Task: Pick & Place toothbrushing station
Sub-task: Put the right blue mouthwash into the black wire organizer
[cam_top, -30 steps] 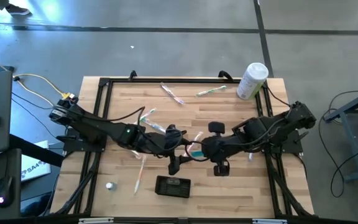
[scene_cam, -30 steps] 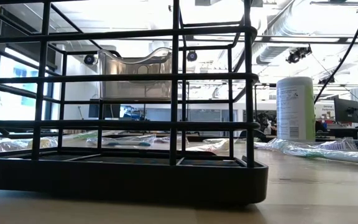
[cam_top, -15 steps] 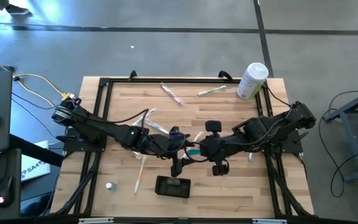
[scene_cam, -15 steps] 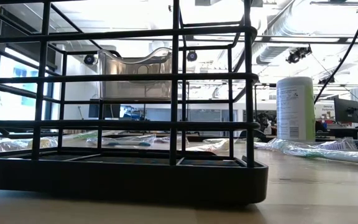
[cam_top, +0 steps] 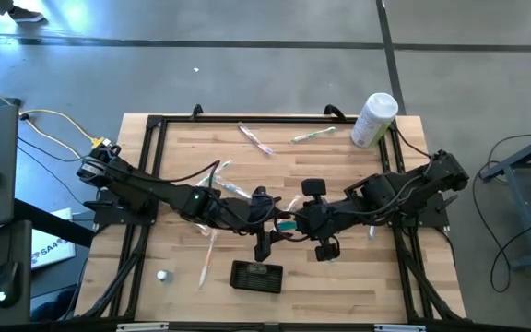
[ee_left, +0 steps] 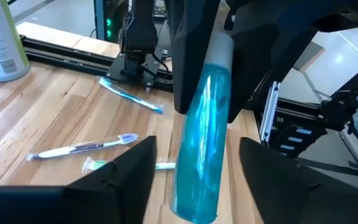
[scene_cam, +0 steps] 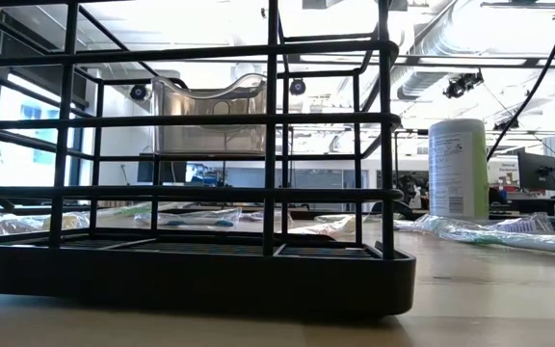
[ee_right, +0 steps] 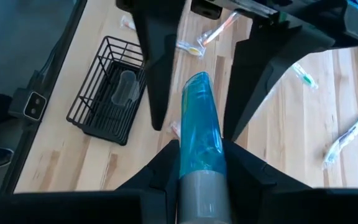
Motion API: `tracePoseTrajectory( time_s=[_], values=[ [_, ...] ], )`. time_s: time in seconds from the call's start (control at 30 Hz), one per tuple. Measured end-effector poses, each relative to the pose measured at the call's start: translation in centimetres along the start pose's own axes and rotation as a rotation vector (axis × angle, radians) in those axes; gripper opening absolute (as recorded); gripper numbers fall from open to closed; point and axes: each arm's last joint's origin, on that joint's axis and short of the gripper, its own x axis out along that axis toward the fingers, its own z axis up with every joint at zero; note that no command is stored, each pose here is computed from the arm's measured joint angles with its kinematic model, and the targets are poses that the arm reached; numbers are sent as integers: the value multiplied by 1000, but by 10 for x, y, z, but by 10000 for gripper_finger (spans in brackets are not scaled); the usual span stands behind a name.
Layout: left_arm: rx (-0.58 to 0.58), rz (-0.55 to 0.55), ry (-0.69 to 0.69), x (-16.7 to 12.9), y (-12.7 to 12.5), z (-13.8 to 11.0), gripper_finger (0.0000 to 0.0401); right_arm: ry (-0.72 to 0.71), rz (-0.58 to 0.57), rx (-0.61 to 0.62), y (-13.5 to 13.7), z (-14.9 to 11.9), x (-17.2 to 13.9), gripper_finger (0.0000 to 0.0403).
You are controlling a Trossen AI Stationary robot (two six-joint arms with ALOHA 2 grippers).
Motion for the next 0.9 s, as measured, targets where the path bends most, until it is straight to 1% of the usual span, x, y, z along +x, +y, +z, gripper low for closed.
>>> tracePoseTrajectory(
  time_s=[0.3, 0.37, 0.53, 0.63, 0.77, 0.9],
  values=[
    [6, -11, 8, 1, 0, -1, 91, -6, 5, -22, 0, 1, 0, 86],
    [6, -19, 11, 1, -1, -1, 70, -9, 9, -22, 0, 1, 0, 91],
    [-1, -20, 17, 2, -1, -2, 68, -15, -6, -25, 0, 1, 0, 129],
    [1, -20, 22, 2, 0, -3, 68, -11, -1, -39, 0, 1, 0, 144],
    [1, -19, 23, 2, 0, -3, 68, -13, -30, -53, -1, 0, -2, 152],
    [0, 5, 10, 2, 0, -3, 68, -28, -55, -42, -6, -3, -15, 150]
  ],
)
